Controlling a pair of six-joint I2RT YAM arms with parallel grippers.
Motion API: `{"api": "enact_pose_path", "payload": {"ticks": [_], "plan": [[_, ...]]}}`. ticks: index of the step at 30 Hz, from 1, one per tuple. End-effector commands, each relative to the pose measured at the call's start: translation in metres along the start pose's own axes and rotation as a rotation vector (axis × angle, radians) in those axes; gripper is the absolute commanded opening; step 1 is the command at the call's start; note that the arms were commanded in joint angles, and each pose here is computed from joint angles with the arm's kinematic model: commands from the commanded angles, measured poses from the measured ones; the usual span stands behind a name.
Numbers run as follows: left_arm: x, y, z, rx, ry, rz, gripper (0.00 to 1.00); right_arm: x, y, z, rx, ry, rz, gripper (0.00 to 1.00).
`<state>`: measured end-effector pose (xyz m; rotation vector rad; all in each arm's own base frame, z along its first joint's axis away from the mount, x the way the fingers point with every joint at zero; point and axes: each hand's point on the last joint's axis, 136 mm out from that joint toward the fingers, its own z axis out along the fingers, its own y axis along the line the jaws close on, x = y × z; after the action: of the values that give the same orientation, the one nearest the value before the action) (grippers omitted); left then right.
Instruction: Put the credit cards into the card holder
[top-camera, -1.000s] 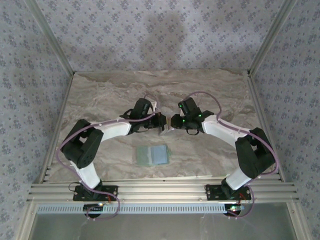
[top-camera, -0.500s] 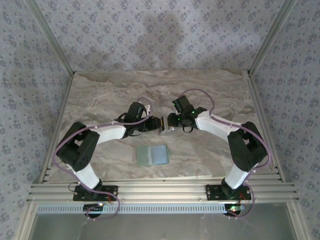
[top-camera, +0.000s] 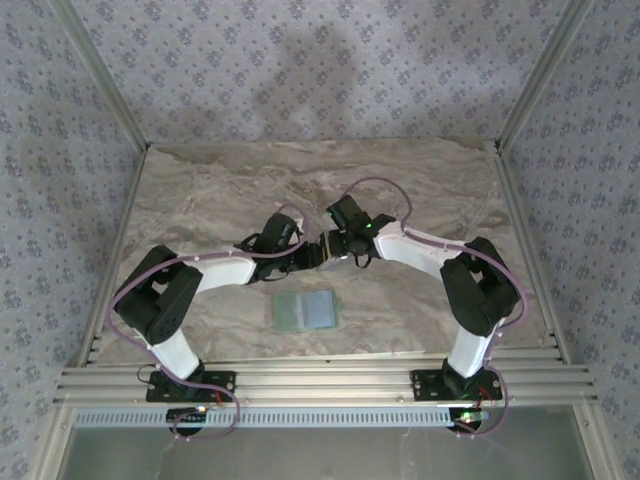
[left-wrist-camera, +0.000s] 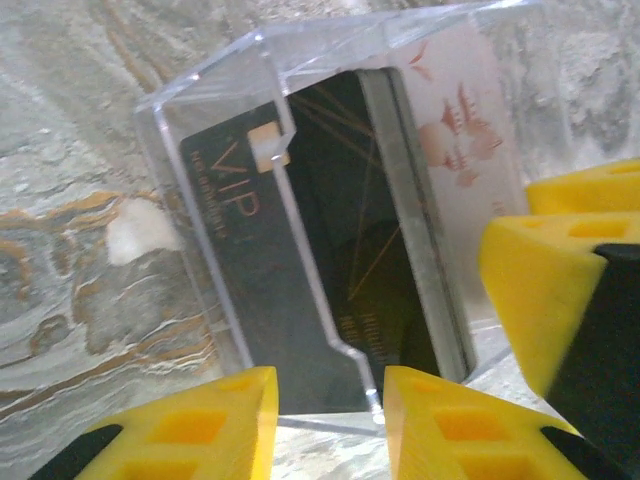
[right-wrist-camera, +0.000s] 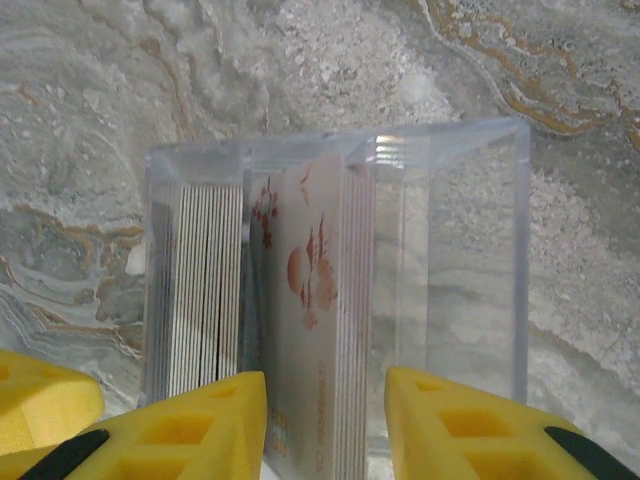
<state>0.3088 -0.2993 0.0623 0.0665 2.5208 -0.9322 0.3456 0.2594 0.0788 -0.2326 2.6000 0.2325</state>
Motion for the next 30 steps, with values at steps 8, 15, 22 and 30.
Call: {"api": "enact_pose_path", "payload": {"ticks": [8,15,22,30], "plan": [[-0.002,0.011,-0.006,-0.100,-0.034,0.027,0.36,-0.001,0.000,-0.001,0.207,-0.006,-0.132,0.39],[-0.011,0.009,-0.008,-0.105,-0.066,0.017,0.42,-0.002,-0.004,-0.009,0.266,-0.019,-0.161,0.41],[-0.020,0.003,-0.003,-0.094,-0.081,0.008,0.46,-0.001,-0.007,-0.012,0.289,-0.021,-0.177,0.46],[-0.027,0.008,0.014,-0.134,-0.071,0.022,0.46,0.001,-0.008,-0.007,0.293,-0.007,-0.183,0.46]]}}
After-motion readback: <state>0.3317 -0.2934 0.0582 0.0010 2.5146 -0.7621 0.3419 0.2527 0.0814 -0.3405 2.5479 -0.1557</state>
